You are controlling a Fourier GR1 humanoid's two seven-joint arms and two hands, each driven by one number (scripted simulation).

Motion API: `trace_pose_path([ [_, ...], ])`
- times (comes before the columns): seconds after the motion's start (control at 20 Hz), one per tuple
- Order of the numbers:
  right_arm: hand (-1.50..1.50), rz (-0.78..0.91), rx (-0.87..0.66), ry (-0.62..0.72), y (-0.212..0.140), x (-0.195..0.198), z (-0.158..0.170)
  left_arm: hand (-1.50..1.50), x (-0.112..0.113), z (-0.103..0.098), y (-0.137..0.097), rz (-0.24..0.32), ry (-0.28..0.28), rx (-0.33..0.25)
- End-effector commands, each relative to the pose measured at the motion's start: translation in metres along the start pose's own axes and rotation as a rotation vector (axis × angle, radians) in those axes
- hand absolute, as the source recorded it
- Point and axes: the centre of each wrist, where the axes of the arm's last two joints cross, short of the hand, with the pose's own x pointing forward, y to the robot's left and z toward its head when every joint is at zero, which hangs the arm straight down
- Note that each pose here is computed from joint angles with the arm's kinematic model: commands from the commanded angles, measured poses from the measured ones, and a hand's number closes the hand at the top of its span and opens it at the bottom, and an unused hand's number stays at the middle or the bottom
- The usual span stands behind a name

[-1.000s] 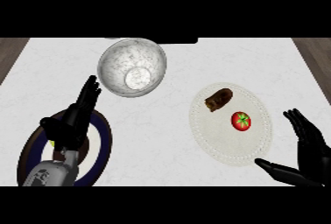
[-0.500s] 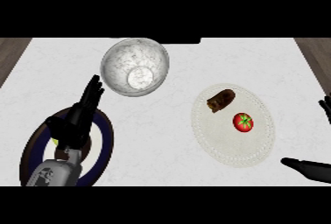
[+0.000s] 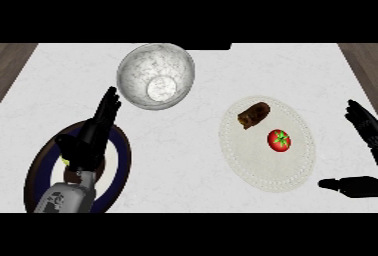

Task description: Pick the tomato from the placemat and place it in the bowl

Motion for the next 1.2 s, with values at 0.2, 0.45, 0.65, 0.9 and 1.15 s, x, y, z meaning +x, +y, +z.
trace_pose_path([
  [0.2, -1.5, 0.037, 0.109, 0.078, 0.013, -0.021, -0.018, 0.0, 0.014, 0.001, -0.027, 0.011, 0.0, -0.001],
  [0.45, -1.5, -0.027, 0.11, 0.042, 0.015, -0.033, 0.006, 0.0, 0.018, 0.006, 0.003, 0.003, -0.006, 0.011],
  [0.65, -1.5, -0.083, 0.113, 0.001, 0.012, -0.059, 0.015, 0.0, -0.005, -0.005, -0.011, -0.016, 0.003, 0.015],
  [0.9, -1.5, -0.147, 0.117, -0.025, -0.001, -0.052, 0.021, 0.0, -0.011, 0.005, -0.004, 0.003, 0.017, 0.005],
  [1.15, -1.5, -0.183, 0.121, 0.003, 0.012, -0.061, 0.02, 0.0, 0.001, -0.011, 0.005, -0.015, -0.007, 0.018],
])
